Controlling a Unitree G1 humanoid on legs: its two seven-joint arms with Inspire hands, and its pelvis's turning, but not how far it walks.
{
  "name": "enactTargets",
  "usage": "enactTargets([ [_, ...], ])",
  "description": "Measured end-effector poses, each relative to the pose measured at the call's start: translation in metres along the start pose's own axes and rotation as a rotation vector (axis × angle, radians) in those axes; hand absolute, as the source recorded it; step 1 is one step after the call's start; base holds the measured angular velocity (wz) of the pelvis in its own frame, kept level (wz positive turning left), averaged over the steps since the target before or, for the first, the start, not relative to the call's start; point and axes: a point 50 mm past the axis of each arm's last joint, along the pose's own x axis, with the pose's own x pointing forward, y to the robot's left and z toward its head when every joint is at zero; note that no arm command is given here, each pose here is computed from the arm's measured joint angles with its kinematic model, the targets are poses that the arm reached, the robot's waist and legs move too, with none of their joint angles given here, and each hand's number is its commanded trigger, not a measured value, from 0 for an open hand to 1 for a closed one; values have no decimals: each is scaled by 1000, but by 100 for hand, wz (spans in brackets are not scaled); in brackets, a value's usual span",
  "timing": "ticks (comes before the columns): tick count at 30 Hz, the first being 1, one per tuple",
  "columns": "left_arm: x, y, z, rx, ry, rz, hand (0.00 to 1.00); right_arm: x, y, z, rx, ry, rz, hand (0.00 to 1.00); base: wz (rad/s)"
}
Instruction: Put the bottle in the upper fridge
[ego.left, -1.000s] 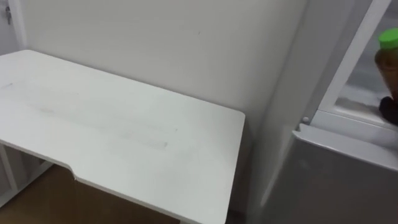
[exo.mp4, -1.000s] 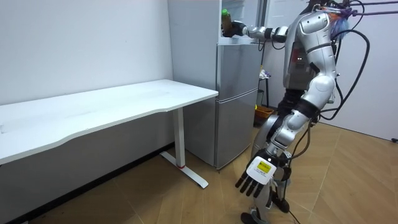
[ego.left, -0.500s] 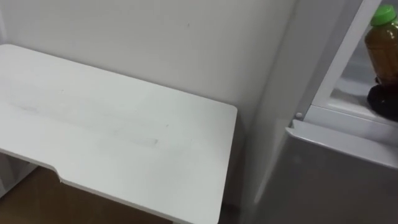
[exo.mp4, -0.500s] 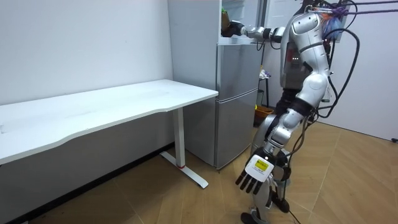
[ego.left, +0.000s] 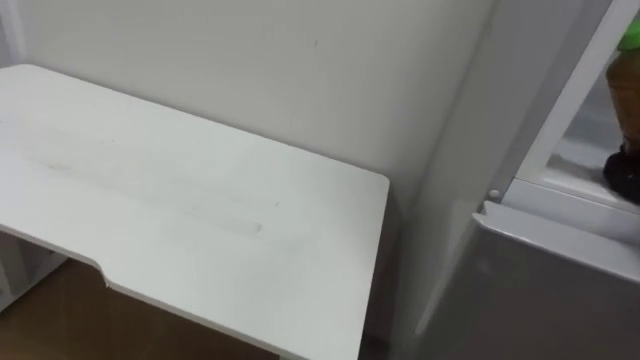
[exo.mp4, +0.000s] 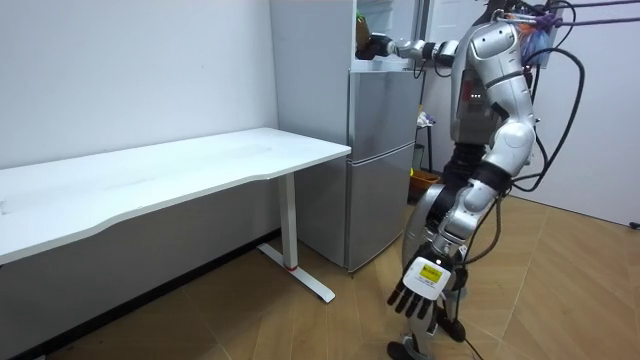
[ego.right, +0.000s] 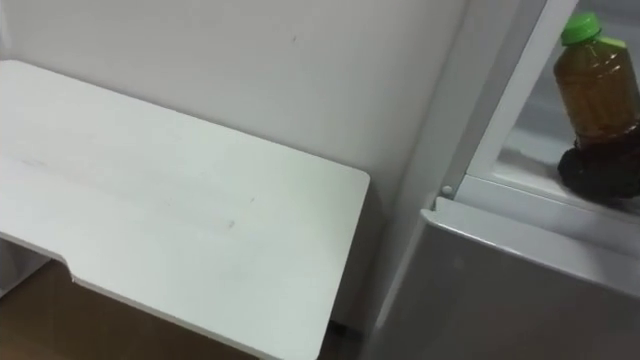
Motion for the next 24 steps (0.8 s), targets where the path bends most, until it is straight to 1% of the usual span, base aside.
enactTargets([
  [5, 0, 2, -3, -9, 20, 8, 0, 0, -8, -16, 15, 83, 2, 100, 7],
  [8, -2, 4, -9, 30, 53, 24, 0, -1, -15, -23, 48, 123, -10, 100, 3],
  [11, -2, 5, -14, 25, 73, 32, 0, -2, -19, -29, 79, 146, -19, 100, 5],
  [12, -2, 5, -15, 25, 78, 35, 0, -3, -20, -31, 88, 154, -21, 97, 9],
  [14, -3, 5, -17, 22, 94, 48, 0, -4, -23, -36, 117, 181, -32, 4, 7],
  [15, -3, 6, -18, 22, 96, 49, 0, -4, -23, -37, 119, 184, -33, 0, 6],
  [24, -2, 7, -17, 23, 98, 71, 0, -7, -33, -42, 152, 212, -27, 0, 6],
])
